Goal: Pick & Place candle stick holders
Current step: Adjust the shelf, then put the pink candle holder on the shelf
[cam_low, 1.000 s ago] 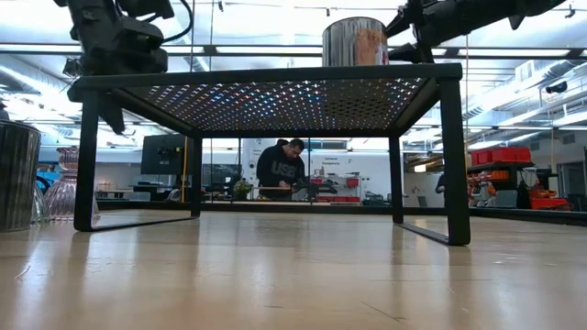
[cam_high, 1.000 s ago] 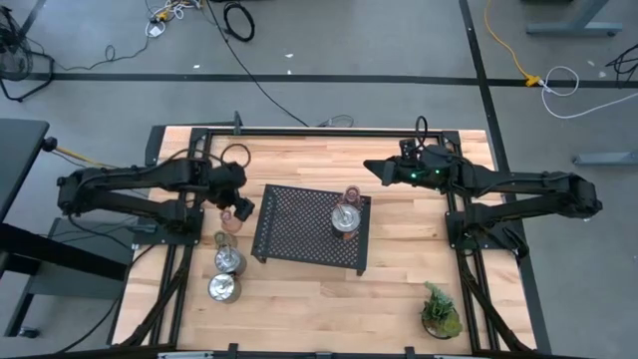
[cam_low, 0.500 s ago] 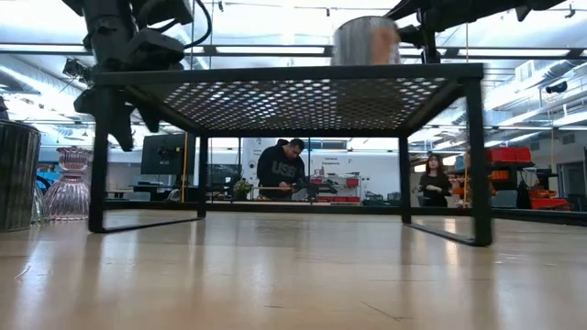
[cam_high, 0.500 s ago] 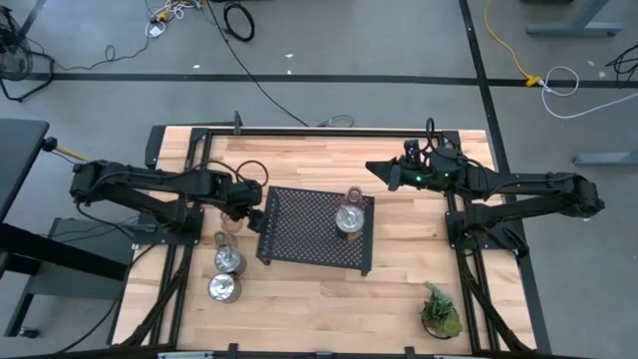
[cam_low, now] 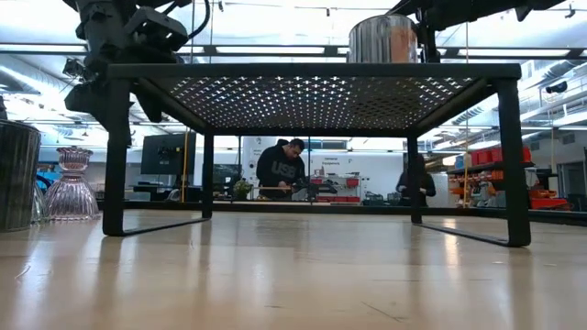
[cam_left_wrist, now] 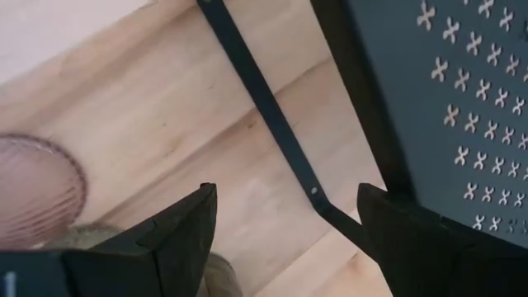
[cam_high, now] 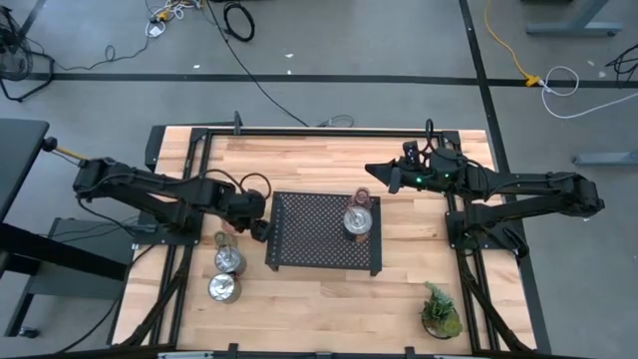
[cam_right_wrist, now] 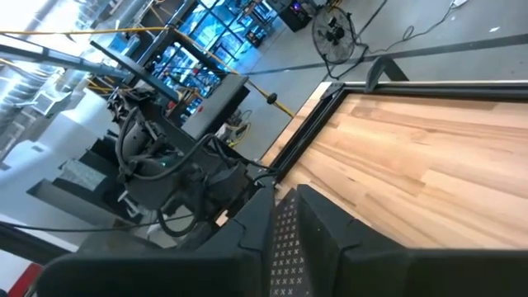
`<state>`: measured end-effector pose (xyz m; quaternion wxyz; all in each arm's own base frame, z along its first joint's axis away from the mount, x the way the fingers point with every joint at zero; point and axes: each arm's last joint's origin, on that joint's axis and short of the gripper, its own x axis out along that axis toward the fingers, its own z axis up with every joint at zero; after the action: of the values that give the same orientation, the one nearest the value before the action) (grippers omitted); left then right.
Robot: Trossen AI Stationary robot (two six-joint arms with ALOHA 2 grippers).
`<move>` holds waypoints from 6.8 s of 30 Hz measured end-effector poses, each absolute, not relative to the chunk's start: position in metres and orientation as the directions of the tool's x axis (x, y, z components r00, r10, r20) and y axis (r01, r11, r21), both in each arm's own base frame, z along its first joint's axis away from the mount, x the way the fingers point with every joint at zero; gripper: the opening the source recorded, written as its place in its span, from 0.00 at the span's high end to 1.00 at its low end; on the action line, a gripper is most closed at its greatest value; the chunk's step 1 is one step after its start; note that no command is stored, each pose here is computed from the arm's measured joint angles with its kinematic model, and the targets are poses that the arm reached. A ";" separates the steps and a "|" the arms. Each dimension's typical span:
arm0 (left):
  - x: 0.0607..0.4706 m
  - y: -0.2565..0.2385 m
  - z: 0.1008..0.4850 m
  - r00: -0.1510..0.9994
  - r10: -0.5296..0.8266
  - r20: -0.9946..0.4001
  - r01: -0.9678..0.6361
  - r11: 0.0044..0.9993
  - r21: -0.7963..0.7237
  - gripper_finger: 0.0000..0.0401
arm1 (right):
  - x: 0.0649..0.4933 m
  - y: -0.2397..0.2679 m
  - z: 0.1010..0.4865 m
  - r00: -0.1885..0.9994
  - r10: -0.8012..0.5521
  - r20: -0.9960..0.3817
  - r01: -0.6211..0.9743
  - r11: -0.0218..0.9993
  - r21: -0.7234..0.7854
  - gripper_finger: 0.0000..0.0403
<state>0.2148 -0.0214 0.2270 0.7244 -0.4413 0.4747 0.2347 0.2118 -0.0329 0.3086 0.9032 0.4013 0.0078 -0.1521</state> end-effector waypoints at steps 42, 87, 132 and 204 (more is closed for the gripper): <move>0.160 0.000 0.278 0.068 0.135 -0.988 -0.955 0.296 -0.025 0.26 | 0.212 -0.032 0.306 0.961 -0.228 -0.159 0.272 0.649 0.710 0.87; 0.179 0.016 0.212 -0.021 0.033 -0.999 -0.914 0.404 0.032 0.29 | 0.214 -0.014 0.311 0.979 -0.169 -0.112 0.197 0.662 0.723 0.87; 0.186 0.016 0.287 0.023 0.023 -0.999 -0.847 0.531 -0.007 0.61 | 0.214 -0.014 0.311 0.979 -0.171 -0.109 0.197 0.668 0.718 0.87; 0.368 0.029 0.343 0.413 -0.047 -0.909 -0.512 0.814 -0.275 0.85 | 0.215 -0.007 0.310 0.991 -0.070 -0.117 0.133 0.686 0.715 0.87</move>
<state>0.3683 0.0294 0.3429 0.7968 -0.2680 0.5216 0.1458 0.2147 -0.0068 0.3105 0.9174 0.3921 0.0400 -0.0555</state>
